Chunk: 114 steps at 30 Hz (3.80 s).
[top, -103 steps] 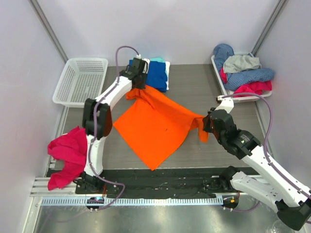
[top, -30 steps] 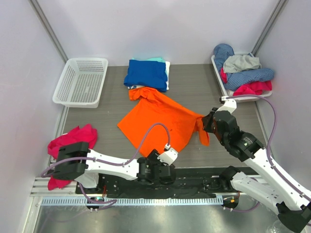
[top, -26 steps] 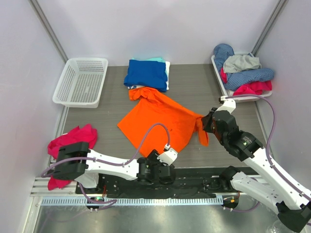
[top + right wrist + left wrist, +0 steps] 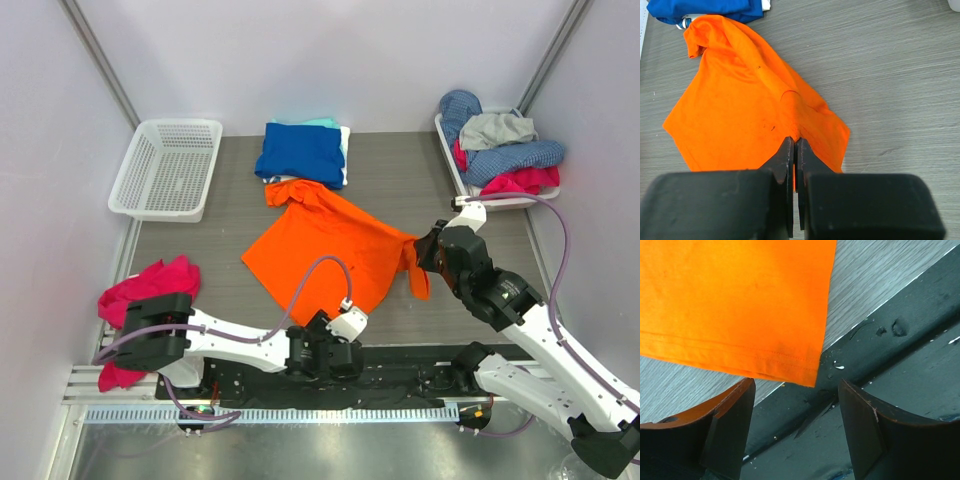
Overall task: Fold and stack the t-shirts
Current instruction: Flatten the tshirt out
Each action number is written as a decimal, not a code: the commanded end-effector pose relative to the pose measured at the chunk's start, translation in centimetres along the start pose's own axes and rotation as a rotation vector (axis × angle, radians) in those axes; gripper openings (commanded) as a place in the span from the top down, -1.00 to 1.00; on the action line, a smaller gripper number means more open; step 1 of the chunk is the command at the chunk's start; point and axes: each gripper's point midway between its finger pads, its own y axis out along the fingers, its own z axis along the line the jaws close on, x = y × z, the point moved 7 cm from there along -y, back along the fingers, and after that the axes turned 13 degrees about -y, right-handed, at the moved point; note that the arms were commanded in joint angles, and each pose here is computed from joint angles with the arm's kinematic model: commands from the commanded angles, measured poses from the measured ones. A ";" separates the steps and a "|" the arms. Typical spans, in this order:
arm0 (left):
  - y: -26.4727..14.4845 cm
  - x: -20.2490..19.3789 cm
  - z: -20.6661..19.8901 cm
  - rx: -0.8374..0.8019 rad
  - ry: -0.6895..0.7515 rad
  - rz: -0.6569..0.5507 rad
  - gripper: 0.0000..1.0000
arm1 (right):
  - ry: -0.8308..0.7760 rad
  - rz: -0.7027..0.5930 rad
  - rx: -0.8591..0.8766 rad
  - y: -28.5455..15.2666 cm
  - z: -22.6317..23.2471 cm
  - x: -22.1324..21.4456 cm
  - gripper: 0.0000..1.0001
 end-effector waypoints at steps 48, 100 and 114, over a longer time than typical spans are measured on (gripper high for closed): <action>0.4 2.2 2.2 0.031 -0.103 -0.039 1.00 | 0.010 -0.041 0.011 0.3 0.7 1.8 0.98; -8.4 16.7 23.4 0.335 -0.484 -0.344 1.00 | 0.065 0.570 0.016 -0.6 0.4 -12.1 -0.47; -7.8 16.1 22.7 0.279 -0.492 -0.333 1.00 | 0.084 0.709 -0.016 -0.2 2.5 -17.5 -0.22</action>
